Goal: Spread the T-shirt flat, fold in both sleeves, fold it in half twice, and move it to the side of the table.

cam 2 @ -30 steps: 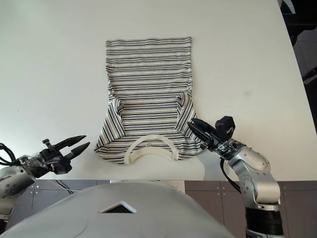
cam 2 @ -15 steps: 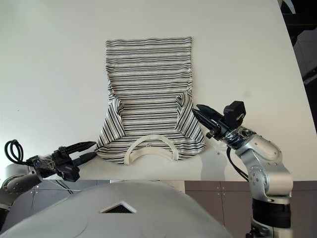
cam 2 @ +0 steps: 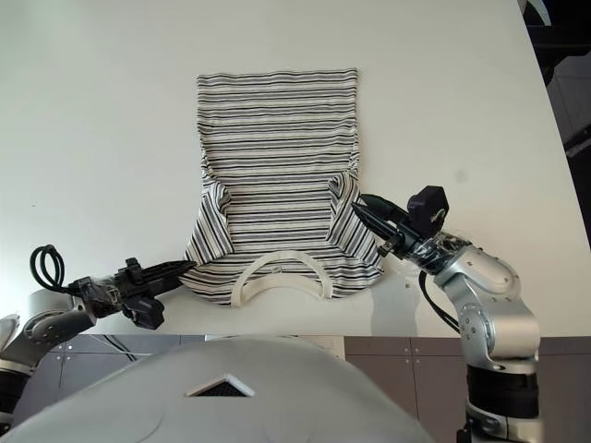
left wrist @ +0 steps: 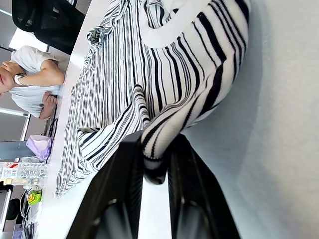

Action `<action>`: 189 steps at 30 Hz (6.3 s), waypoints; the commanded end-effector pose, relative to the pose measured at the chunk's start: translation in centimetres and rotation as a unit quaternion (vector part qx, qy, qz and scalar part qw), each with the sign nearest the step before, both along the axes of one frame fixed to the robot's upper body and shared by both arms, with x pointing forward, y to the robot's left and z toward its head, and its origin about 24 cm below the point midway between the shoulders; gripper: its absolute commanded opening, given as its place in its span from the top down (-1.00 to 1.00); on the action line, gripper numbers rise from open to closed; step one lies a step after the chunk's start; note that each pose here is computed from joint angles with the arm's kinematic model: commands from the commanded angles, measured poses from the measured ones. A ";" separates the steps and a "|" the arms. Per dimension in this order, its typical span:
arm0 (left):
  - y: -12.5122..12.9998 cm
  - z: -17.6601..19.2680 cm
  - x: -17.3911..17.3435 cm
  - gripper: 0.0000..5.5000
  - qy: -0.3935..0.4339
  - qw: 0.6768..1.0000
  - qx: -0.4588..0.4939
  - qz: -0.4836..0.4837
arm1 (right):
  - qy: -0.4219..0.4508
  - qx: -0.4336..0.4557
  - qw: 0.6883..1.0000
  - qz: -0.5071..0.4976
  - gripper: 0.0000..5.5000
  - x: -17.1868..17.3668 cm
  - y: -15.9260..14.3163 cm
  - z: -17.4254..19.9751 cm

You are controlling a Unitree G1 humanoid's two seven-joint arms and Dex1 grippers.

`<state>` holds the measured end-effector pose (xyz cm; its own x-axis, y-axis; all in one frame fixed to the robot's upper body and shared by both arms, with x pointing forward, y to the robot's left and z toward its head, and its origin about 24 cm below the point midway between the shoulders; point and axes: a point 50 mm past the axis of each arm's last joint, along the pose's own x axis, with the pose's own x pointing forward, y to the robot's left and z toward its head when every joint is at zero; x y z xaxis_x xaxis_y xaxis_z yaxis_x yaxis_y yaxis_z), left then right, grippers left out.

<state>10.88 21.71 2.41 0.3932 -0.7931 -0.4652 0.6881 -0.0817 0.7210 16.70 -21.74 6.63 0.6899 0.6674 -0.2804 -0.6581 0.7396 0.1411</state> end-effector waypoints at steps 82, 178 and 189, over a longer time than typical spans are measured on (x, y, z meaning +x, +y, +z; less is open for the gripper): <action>-1.8 8.4 2.0 0.96 0.137 0.979 -0.123 0.088 | -0.106 -0.267 0.894 0.343 0.96 -0.6 -1.8 7.9; -1.2 3.9 17.7 0.47 -0.099 0.994 0.034 0.041 | -0.193 -0.235 0.874 0.379 0.25 10.6 6.4 3.7; 0.0 4.7 7.1 0.47 -0.019 0.999 0.038 0.019 | -0.194 -0.296 0.875 0.330 0.25 4.4 0.0 3.6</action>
<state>19.75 21.16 7.01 0.4670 -0.7533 -0.4630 0.6386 -0.0747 0.7659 21.82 -20.83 9.98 0.3143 0.8004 -0.5104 -0.8997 0.0797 -0.4291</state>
